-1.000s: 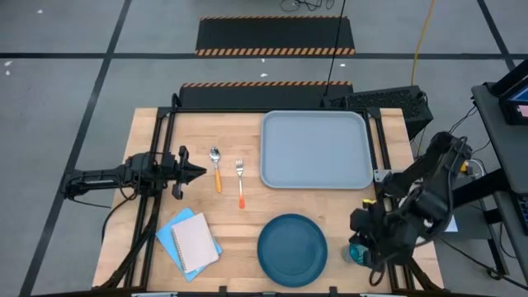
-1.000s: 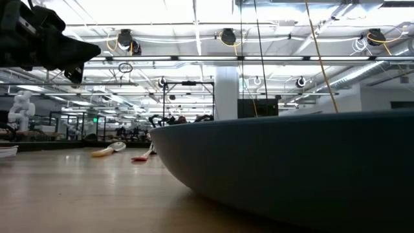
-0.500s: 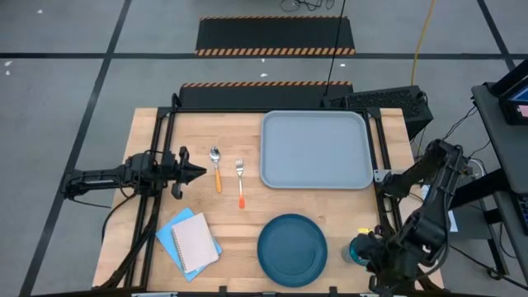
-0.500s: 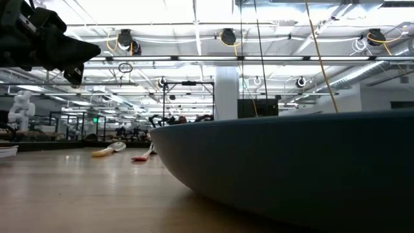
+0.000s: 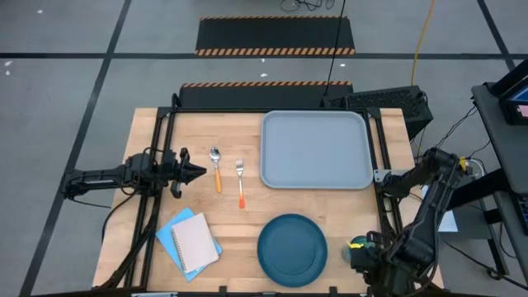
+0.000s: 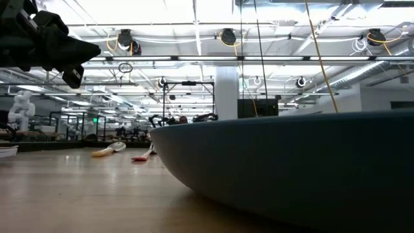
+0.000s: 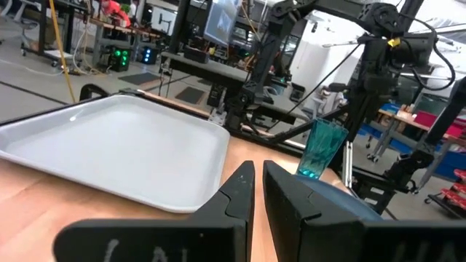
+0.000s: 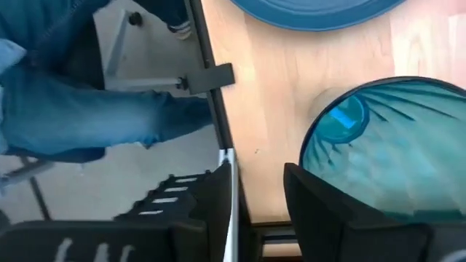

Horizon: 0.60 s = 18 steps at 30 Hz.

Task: Pick and place plate/cup/fork/spoon on tray
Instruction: Put the blue glass on the gray tray

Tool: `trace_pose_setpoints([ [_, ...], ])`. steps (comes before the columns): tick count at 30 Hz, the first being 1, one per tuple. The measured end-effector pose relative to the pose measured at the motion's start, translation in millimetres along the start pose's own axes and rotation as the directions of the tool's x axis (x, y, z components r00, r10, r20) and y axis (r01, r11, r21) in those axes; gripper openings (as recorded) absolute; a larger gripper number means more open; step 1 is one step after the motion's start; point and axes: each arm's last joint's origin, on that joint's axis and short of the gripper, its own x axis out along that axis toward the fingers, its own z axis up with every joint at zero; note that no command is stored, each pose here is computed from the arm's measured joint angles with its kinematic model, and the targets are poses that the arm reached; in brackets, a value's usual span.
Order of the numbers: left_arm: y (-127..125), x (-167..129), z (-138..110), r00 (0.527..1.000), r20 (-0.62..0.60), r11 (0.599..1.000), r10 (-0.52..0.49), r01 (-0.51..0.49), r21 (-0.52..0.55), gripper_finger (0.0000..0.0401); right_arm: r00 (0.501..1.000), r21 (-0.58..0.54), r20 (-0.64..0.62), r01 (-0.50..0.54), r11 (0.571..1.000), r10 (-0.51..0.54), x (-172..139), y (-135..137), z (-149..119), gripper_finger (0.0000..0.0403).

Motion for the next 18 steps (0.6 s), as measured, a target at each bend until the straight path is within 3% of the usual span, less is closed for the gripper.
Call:
trace_pose_setpoints([
  [9,0,0,0,1.0,0.0,1.0,0.0,0.0,0.002,0.0033,0.992,-0.056,-0.04,0.117,0.992,-0.12,11,-4,-2,0.0121],
  [18,0,0,0,1.0,0.0,1.0,0.0,0.0,0.004,0.0033,0.99,-0.062,-0.036,0.135,0.989,-0.137,13,-6,-2,0.0121],
])
